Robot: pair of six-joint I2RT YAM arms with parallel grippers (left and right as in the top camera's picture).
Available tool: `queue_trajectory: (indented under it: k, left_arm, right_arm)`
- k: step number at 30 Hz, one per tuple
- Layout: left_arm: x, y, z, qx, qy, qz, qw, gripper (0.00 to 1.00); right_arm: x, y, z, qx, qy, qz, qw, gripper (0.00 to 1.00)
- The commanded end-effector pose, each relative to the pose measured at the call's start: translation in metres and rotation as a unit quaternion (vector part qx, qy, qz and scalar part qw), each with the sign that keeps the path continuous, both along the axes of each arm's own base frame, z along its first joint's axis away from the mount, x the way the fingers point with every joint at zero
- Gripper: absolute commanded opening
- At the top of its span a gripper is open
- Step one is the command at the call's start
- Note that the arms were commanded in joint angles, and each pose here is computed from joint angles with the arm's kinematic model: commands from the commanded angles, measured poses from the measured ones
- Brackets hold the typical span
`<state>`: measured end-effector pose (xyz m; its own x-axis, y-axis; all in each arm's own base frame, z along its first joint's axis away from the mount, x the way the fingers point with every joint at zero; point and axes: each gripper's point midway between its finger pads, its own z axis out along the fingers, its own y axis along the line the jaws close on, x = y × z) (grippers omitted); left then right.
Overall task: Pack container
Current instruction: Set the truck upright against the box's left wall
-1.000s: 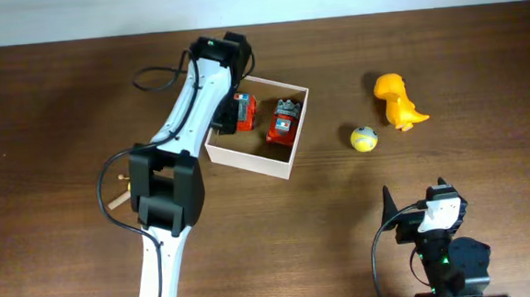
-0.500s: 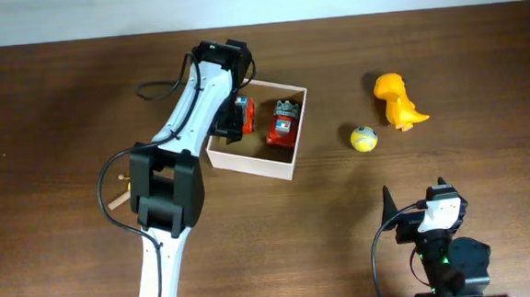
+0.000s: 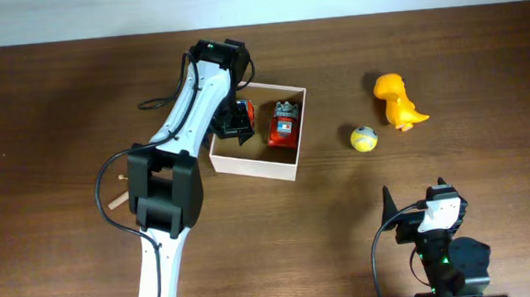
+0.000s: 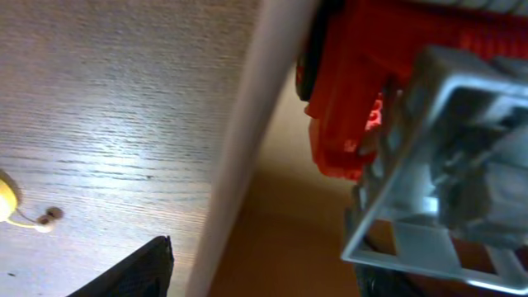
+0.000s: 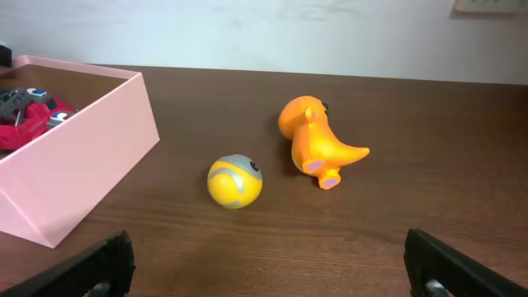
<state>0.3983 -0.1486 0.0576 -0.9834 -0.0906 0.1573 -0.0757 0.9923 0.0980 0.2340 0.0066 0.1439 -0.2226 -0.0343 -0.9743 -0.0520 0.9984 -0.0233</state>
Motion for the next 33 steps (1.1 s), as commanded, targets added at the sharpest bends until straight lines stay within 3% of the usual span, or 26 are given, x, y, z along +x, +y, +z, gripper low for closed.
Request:
queue_trajectory:
  k: [1,16,24,33]
  left_arm:
    - [-0.013,-0.013,-0.007,-0.036,0.035,0.028,0.998,0.72]
    - [-0.007,-0.028,-0.008,-0.064,0.026,0.09,0.994,0.72]
    - [0.005,-0.046,-0.008,-0.112,0.011,0.101,0.989,0.72]
    - [0.013,-0.038,-0.01,-0.097,-0.008,0.095,0.991,0.71]
  right_arm:
    - [0.0,0.003,-0.001,-0.002,-0.001,0.007,1.0,0.99]
    - [0.0,0.003,-0.001,-0.002,-0.002,0.007,1.0,0.99]
    - [0.0,0.003,-0.001,-0.002,-0.002,0.007,1.0,0.99]
    - [0.0,0.003,-0.001,-0.002,-0.002,0.007,1.0,0.99]
